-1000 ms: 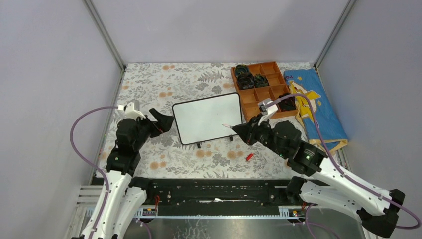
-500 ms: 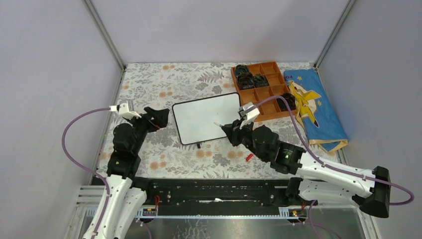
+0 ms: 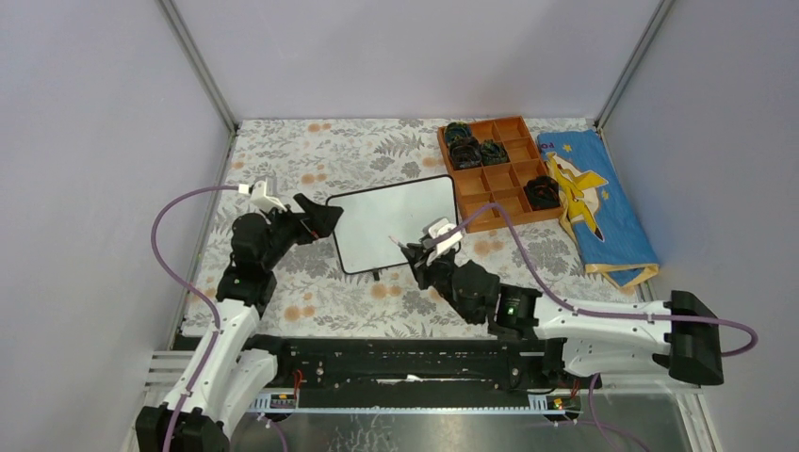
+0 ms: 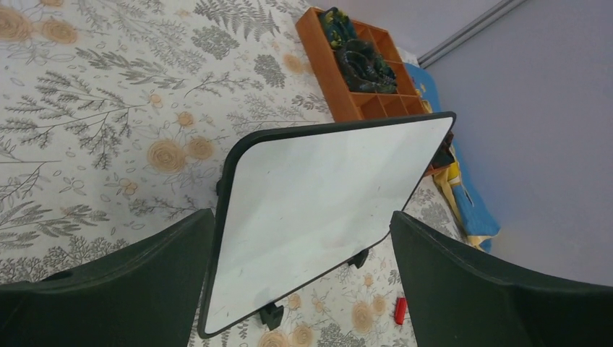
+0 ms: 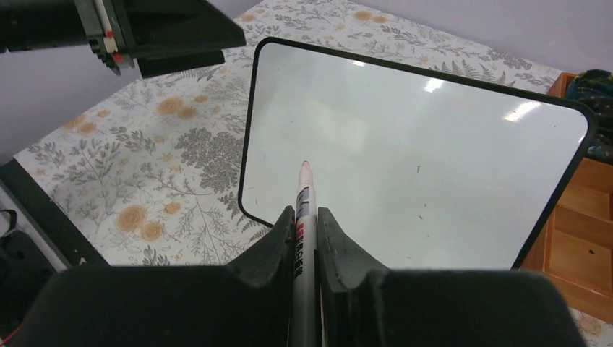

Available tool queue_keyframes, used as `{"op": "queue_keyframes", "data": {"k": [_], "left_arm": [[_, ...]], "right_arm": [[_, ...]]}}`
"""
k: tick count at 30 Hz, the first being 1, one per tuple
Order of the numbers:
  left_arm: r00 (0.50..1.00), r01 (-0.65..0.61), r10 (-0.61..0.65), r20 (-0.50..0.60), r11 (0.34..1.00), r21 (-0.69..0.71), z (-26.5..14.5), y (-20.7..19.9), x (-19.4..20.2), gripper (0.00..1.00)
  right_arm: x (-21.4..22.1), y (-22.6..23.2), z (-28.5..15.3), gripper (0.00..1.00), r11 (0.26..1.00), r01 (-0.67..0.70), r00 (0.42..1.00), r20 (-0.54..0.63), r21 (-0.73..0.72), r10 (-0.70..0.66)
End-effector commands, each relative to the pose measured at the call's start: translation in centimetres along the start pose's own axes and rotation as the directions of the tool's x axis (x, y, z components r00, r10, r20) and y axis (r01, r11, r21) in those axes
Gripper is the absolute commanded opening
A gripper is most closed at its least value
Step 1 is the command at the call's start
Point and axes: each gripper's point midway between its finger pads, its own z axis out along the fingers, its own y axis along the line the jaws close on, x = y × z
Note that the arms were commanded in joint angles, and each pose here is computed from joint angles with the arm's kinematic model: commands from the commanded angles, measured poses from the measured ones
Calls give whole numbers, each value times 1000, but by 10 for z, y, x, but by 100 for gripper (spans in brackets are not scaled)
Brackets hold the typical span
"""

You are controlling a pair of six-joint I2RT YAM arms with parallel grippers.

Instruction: Write a sentence on the whiteboard

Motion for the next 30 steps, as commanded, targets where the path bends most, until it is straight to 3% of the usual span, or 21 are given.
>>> {"op": "queue_keyframes", "data": {"k": [1, 14, 20, 25, 30], "left_arm": [[999, -8, 5, 40, 996, 86, -1, -15, -12, 99], [994, 98, -96, -53, 995, 29, 7, 11, 17, 98], [991, 121, -118, -65, 992, 44, 8, 12, 22, 93], [992, 100, -96, -81, 994, 47, 8, 13, 24, 89], [997, -9, 8, -74, 1000, -8, 5, 16, 10, 89]], "right_arm": [[-12, -1, 8, 0, 995, 33, 995, 89, 99, -41], [4, 16, 30, 0, 995, 5, 997, 77, 95, -13], [12, 25, 36, 0, 997, 3, 999, 52, 72, -7], [11, 26, 33, 0, 998, -10, 999, 46, 58, 7], [6, 23, 15, 0, 1000, 1, 1000, 24, 4, -1]]}}
